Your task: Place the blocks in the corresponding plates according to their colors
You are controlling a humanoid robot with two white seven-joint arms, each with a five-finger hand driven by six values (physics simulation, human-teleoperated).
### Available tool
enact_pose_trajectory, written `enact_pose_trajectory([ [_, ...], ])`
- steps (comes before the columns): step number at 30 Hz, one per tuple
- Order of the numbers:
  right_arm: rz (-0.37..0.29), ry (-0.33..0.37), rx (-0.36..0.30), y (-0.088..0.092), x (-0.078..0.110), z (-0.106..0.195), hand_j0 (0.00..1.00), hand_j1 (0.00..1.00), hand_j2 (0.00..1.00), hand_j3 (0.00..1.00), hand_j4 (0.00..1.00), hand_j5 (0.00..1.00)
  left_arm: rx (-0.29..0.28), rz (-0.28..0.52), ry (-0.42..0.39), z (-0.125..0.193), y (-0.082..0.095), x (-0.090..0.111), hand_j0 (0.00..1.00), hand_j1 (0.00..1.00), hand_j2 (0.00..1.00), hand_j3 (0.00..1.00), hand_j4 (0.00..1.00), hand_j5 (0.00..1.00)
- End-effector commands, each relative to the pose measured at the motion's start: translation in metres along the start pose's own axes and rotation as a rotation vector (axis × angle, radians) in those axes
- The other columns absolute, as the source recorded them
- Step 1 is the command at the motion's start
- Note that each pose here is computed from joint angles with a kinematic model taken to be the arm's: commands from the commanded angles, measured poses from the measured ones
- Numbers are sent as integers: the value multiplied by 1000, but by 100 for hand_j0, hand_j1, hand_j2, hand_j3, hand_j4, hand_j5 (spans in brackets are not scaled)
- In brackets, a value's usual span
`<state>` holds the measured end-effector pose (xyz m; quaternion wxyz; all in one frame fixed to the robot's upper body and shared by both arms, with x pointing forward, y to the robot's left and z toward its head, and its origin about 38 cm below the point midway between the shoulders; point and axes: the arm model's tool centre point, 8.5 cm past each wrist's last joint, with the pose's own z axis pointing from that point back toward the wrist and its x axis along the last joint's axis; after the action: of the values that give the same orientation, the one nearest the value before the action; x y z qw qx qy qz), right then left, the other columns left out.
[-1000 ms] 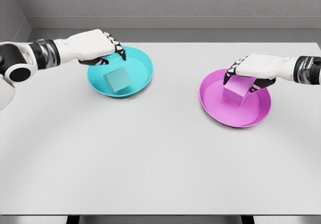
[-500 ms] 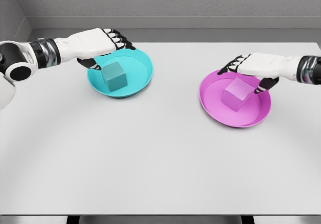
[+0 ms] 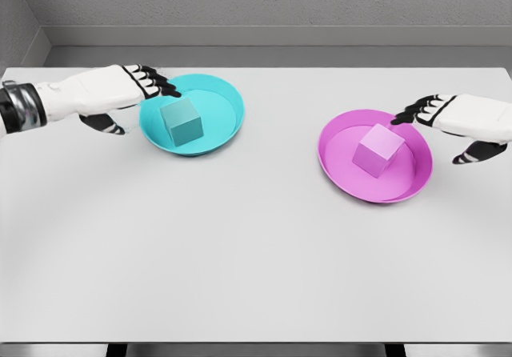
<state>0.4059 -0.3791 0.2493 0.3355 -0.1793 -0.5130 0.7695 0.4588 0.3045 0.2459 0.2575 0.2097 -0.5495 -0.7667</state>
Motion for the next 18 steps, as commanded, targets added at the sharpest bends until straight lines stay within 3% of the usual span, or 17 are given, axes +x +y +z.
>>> enact_pose_trajectory([
  [1, 0, 3, -11, -4, -1, 3, 100, 100, 100, 100, 100, 100, 5, 2, 21, 29, 10, -7, 100, 100, 100, 100, 100, 100],
  [5, -1, 2, -10, -3, -1, 3, 100, 100, 100, 100, 100, 100, -43, -8, 10, 48, -2, 3, 100, 100, 100, 100, 100, 100],
  [8, -1, -1, -10, -3, 0, 2, 100, 100, 100, 100, 100, 100, -62, -9, 26, 58, -4, 0, 100, 100, 100, 100, 100, 100],
  [11, -1, -2, -8, -2, 1, 2, 100, 100, 100, 100, 100, 100, -118, 33, 53, 79, -25, -4, 100, 100, 100, 100, 100, 100],
  [15, -1, -2, -8, -2, 1, 2, 100, 100, 100, 100, 100, 100, -120, 48, 99, 101, -31, -9, 100, 100, 100, 100, 100, 100],
  [18, -1, -2, -8, -2, 1, 2, 100, 100, 100, 100, 100, 100, -127, 45, 86, 100, -32, -4, 100, 100, 100, 100, 100, 100],
])
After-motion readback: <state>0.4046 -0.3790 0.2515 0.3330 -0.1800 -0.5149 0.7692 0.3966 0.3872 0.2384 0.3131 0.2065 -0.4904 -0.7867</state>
